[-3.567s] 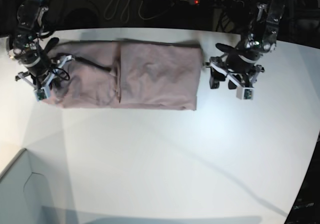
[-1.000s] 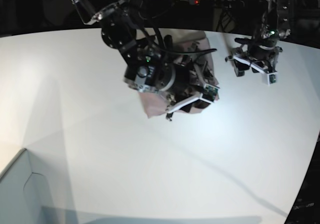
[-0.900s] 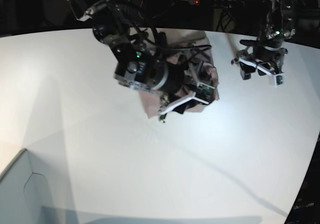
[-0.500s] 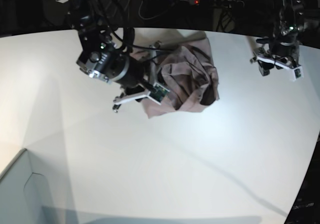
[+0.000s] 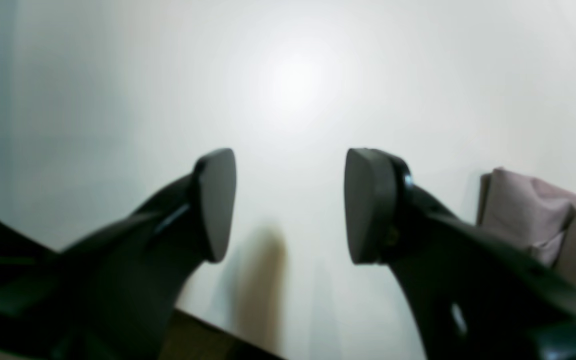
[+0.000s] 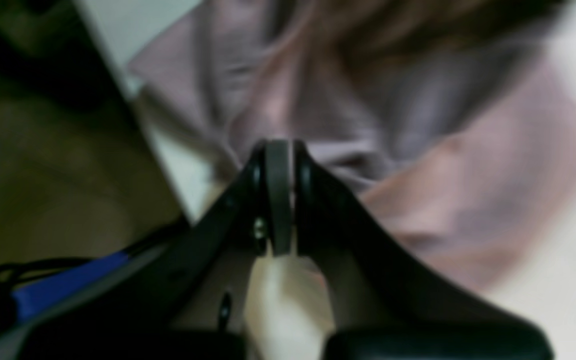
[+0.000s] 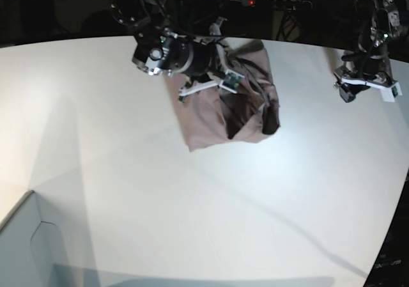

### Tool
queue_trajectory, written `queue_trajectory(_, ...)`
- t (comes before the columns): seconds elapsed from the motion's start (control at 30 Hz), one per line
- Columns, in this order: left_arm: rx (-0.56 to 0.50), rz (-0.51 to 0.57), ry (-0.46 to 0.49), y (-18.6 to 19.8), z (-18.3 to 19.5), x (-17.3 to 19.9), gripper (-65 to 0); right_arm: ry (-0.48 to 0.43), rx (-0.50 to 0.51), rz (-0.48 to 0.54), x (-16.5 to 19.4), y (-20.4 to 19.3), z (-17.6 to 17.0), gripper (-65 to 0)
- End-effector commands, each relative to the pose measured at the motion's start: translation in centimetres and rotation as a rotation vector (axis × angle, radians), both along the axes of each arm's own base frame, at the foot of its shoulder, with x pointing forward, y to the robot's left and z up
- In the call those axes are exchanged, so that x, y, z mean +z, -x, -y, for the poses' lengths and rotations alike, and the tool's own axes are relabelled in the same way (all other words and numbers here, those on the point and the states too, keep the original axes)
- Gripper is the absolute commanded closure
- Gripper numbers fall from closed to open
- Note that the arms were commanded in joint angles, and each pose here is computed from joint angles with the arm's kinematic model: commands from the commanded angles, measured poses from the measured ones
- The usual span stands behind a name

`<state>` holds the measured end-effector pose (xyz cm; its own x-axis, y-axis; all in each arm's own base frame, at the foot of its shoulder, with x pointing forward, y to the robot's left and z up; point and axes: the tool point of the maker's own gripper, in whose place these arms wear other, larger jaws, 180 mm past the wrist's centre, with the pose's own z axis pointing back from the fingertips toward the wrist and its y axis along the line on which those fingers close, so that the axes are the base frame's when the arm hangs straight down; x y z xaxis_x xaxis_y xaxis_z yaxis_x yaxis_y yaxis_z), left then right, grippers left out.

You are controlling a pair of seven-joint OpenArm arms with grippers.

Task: Layout the t-shirt on the table in an organized manner, then fold the t-shirt properly

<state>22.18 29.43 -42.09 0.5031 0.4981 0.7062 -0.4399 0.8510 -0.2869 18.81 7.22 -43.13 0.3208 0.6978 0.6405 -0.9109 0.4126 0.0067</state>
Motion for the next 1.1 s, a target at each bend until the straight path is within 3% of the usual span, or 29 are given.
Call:
queue_trajectory(0.0, -0.002, 0.025, -0.02, -0.2, -0.5, 0.8, -33.8, -0.042, 0.017, 0.018, 1.0, -0.2, -1.2, 0.0)
queue_trajectory(0.2, 0.036, 0.034, -0.036, 0.0, -2.0, 1.3, -33.8, -0.066, 0.136, 0.025, 1.7, 2.4, -4.0, 0.0)
queue_trajectory(0.37, 0.066, 0.028, -0.051, 0.9, -3.3, 1.5, -33.8, -0.086, 0.102, 0.153, 5.3, -0.1, -2.6, 0.0)
queue_trajectory(0.5, 0.078, 0.024, -0.055, 1.3, -3.7, 1.5, -33.8, -0.102, 0.003, 0.252, 8.2, -4.2, -0.6, 0.0)
queue_trajectory(0.67, 0.077, -0.006, -0.056, 2.6, -3.7, 0.9, -33.8, -0.121, -0.062, 0.311, 10.1, -8.8, -0.7, 0.0)
queue_trajectory(0.87, 0.075, -0.016, -0.056, 3.2, -3.5, 0.8, -33.8, -0.136, -0.048, 0.235, 8.5, -11.2, -4.0, 0.0)
queue_trajectory(1.07, 0.061, -0.008, -0.062, 3.3, -3.2, 1.3, -33.8, -0.081, 0.118, 0.151, 5.2, -9.5, -8.5, 0.0)
